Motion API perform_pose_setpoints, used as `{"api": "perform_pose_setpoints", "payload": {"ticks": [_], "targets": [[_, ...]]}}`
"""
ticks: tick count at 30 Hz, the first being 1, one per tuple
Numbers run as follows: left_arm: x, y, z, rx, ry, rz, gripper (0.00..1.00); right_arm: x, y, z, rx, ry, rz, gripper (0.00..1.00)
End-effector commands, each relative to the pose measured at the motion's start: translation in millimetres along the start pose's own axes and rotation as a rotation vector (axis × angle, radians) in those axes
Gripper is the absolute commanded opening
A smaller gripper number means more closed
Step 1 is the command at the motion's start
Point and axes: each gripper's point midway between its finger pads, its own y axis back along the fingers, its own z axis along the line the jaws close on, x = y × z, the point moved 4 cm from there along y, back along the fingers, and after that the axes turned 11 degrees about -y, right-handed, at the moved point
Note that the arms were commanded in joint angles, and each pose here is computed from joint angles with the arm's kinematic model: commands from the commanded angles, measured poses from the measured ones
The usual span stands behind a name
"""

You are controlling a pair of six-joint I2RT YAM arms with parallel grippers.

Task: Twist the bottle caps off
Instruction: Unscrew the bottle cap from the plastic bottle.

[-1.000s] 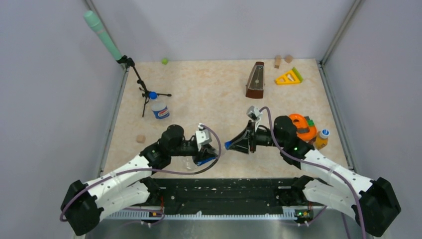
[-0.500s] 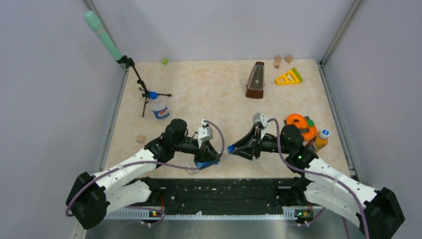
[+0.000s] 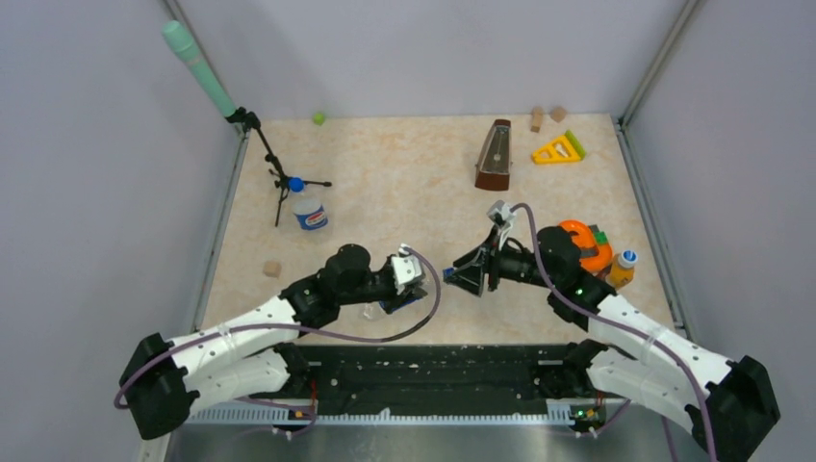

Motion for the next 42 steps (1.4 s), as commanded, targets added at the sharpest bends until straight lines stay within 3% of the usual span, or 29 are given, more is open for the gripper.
{"api": "perform_pose_setpoints", "payload": {"ticks": [1,8,19,24,28,31,38,42], "targets": [[-14.2,10.2,30.2,-0.246,-0.108,0.001,0.00,-21.0,-3.1,8.7,0.035,-0.038,-0.036,0.57],[-22.0,15.4,30.7,-0.309,-0.191,-0.068,0.00,-29.6,-5.3,18.1,-0.011,-0.072,-0.073,0.55],[-15.8,11.8,28.3,-0.291,-0.208,-0.035,0.00,-39.6,-16.1,19.2,-0.032,-0.155,-0.120,0.53],[-22.3,13.3,26.4,-0.280,-0.217,-0.069,0.00,-38.0,-23.4,15.5,-0.032,-0.172,-0.093,0.32],[-24.4,15.4,24.1,-0.273,-0.221,-0.082,0.00,-37.4,-25.4,14.5,-0.036,-0.162,-0.085,0.07],[-27.5,18.0,22.7,-0.270,-0.228,-0.101,0.00,-35.2,-25.5,15.0,-0.054,-0.138,-0.078,0.00],[-43.1,19.9,11.9,-0.214,-0.150,-0.187,0.00,-22.1,-21.1,28.8,-0.203,-0.051,-0.021,0.00],[-49.1,13.9,5.8,-0.115,-0.092,-0.132,0.00,-15.4,-19.2,29.5,-0.230,-0.023,0.005,0.00]]}}
